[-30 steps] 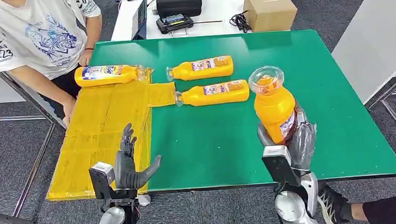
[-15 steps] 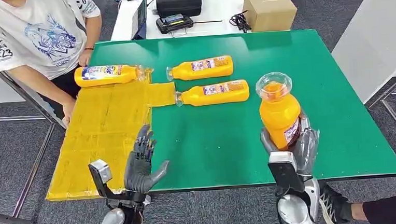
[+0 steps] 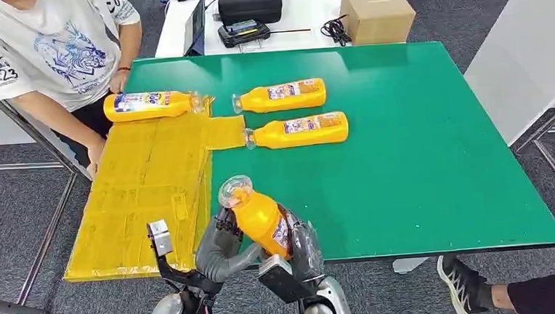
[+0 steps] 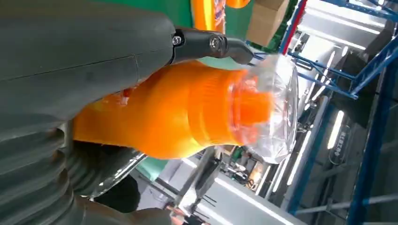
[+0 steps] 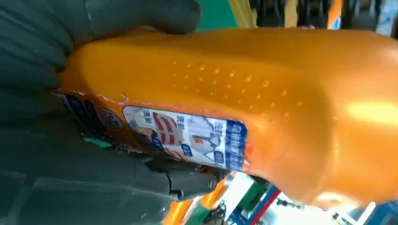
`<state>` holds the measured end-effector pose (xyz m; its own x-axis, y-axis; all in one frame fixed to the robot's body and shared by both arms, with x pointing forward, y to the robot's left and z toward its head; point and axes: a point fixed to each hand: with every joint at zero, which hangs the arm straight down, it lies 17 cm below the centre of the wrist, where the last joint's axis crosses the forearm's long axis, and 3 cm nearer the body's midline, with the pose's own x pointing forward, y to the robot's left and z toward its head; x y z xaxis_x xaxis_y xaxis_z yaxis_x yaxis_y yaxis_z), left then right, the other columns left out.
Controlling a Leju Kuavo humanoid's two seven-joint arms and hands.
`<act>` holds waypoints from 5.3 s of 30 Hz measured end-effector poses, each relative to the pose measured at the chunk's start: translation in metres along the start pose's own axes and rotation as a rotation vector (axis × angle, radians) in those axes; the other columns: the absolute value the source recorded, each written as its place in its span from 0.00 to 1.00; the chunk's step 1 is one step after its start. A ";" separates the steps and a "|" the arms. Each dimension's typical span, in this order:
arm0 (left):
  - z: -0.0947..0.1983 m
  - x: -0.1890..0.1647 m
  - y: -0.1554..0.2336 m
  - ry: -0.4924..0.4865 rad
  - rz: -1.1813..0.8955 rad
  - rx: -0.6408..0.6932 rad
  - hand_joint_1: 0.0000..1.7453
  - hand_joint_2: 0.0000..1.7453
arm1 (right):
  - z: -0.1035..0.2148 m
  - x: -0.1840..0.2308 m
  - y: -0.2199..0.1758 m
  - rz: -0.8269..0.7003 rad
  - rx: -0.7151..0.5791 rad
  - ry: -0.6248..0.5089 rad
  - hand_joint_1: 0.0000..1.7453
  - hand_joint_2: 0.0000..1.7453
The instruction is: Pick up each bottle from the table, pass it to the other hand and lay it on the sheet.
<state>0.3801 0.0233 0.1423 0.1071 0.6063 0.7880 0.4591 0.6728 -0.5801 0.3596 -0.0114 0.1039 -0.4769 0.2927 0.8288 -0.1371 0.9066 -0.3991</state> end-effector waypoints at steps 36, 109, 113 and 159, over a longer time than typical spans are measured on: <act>0.003 -0.005 0.034 0.024 -0.075 0.101 0.00 1.00 | -0.008 0.019 0.064 -0.070 0.220 -0.043 1.00 1.00; -0.037 0.183 0.085 -0.574 -1.486 0.460 1.00 1.00 | -0.037 0.176 -0.080 -0.333 -0.218 -0.413 0.00 1.00; -0.054 0.166 0.115 -0.458 -1.717 0.405 1.00 1.00 | -0.039 0.192 -0.081 -0.359 -0.200 -0.450 0.00 1.00; -0.033 0.053 0.268 0.391 -1.905 0.057 0.02 1.00 | -0.034 0.196 -0.056 -0.458 -0.047 -0.447 0.00 1.00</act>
<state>0.5382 0.2216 0.0351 -0.2540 -0.9248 0.2832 0.1689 0.2459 0.9545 0.3038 0.0060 0.3017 -0.6966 -0.2732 0.6634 -0.3795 0.9250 -0.0175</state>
